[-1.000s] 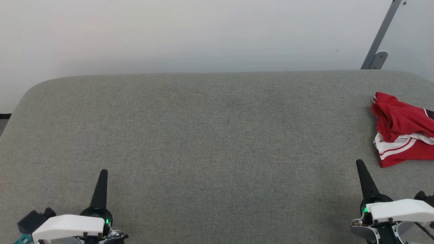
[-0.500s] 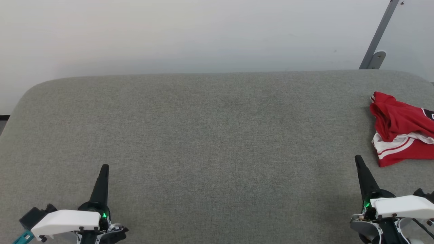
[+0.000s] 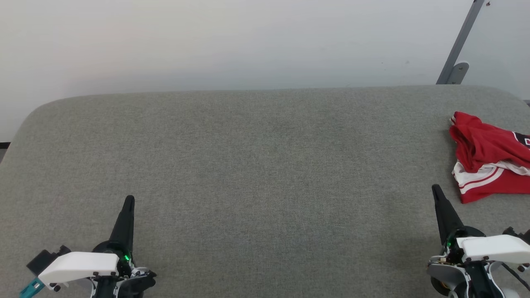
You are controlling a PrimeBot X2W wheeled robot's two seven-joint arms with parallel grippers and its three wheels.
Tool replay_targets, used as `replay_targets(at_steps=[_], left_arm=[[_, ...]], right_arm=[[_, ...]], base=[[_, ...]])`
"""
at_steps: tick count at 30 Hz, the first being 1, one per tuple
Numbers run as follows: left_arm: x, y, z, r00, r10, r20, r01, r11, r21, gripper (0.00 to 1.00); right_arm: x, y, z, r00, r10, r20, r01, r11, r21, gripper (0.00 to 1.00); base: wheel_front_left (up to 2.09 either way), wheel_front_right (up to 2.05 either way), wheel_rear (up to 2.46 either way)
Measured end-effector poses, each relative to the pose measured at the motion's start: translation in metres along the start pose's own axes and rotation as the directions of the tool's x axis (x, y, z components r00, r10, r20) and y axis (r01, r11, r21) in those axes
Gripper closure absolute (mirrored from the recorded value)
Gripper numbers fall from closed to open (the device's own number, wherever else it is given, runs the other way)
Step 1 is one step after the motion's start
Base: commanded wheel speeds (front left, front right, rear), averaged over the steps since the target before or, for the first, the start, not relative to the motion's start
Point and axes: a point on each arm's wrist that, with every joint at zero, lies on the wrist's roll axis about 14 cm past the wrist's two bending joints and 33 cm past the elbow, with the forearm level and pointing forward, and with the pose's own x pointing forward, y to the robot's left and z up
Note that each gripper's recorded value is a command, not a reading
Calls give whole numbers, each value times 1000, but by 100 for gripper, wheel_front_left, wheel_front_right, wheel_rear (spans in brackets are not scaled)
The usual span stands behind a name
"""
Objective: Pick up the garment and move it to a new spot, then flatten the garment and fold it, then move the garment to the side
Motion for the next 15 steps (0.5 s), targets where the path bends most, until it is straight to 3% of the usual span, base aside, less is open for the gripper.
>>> replay_targets(at_steps=[15], left_arm=[[5, -5, -3, 1000, -16, -12, 15, 995, -97, 100]], right_arm=[[1, 4, 1, 1000, 16, -3, -16, 996, 91, 100]], base=[[0, 0, 0]])
